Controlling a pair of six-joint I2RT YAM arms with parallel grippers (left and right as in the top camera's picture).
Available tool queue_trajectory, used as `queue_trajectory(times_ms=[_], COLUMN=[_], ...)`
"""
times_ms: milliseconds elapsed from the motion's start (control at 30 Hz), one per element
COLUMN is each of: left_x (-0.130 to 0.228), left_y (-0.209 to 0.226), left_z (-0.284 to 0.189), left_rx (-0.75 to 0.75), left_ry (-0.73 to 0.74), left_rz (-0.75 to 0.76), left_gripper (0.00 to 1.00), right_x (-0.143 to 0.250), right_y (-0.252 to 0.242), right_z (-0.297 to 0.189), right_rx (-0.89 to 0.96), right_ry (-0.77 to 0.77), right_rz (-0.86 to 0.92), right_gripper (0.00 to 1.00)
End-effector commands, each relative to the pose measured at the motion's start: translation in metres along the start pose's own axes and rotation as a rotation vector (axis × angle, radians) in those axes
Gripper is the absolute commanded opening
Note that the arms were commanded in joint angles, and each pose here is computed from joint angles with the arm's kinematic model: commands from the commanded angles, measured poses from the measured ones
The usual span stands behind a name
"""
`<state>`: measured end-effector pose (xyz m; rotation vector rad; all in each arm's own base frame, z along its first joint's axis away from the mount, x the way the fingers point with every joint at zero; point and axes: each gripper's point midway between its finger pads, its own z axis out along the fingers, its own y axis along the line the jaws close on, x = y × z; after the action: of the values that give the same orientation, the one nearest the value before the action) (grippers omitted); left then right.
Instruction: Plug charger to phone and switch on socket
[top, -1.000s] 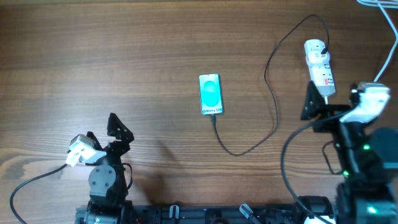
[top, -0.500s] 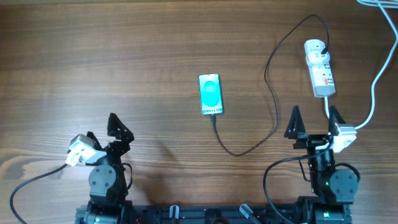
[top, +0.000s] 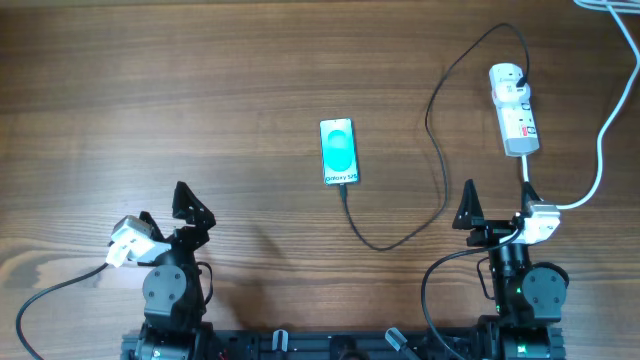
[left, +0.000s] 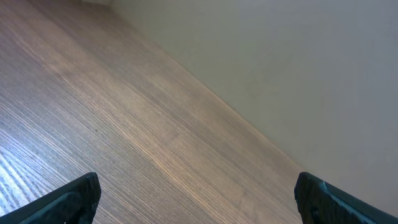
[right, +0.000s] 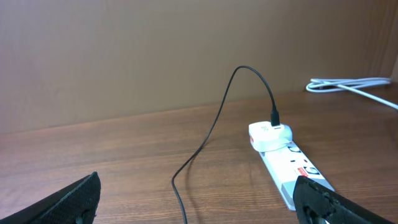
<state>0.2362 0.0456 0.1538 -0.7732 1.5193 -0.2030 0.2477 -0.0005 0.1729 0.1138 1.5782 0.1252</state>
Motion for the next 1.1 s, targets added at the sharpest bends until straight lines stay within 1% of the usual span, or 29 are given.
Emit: queue_trajectory(times_ms=[0,433,600,733,833,900,1067], left_x=[0.002,0.002,-0.013,-0.014,-0.002,0.004,0.011], left_y=[0.003,0.003,0.002,0.005,-0.008,-0.013,-0.021], left_z=[0.001,0.001,-0.002,0.0,0.001,0.0,-0.002], left_rx=[-0.013,-0.013,0.005,0.019,0.125,0.165,0.22], left_ry=[-0.004,-0.004,-0.061,-0.045,0.025,0.046,0.078], left_rz=[0.001,0.001,-0.033,-0.033,0.205,0.289,0.303], left_gripper=[1.0,1.0,1.0,1.0,1.0,1.0,1.0], right_x=[-0.003,-0.003,-0.003,-0.003,-0.003,-0.003,-0.003], right_y=[0.0,0.0,0.0,0.0,0.0,0.0,0.0], right_z=[-0.001,-0.001,-0.001,-0.001,-0.001,-0.001,-0.001], right_rx=[0.001,0.002,0.002,0.001,0.001,0.001,0.001], right_ry=[-0.017,-0.017,-0.017,-0.017,-0.017,-0.017,-0.017], right_rz=[-0.018,-0.018,-0.018,-0.019,-0.018,-0.019,-0.018], right_gripper=[1.0,1.0,1.0,1.0,1.0,1.0,1.0])
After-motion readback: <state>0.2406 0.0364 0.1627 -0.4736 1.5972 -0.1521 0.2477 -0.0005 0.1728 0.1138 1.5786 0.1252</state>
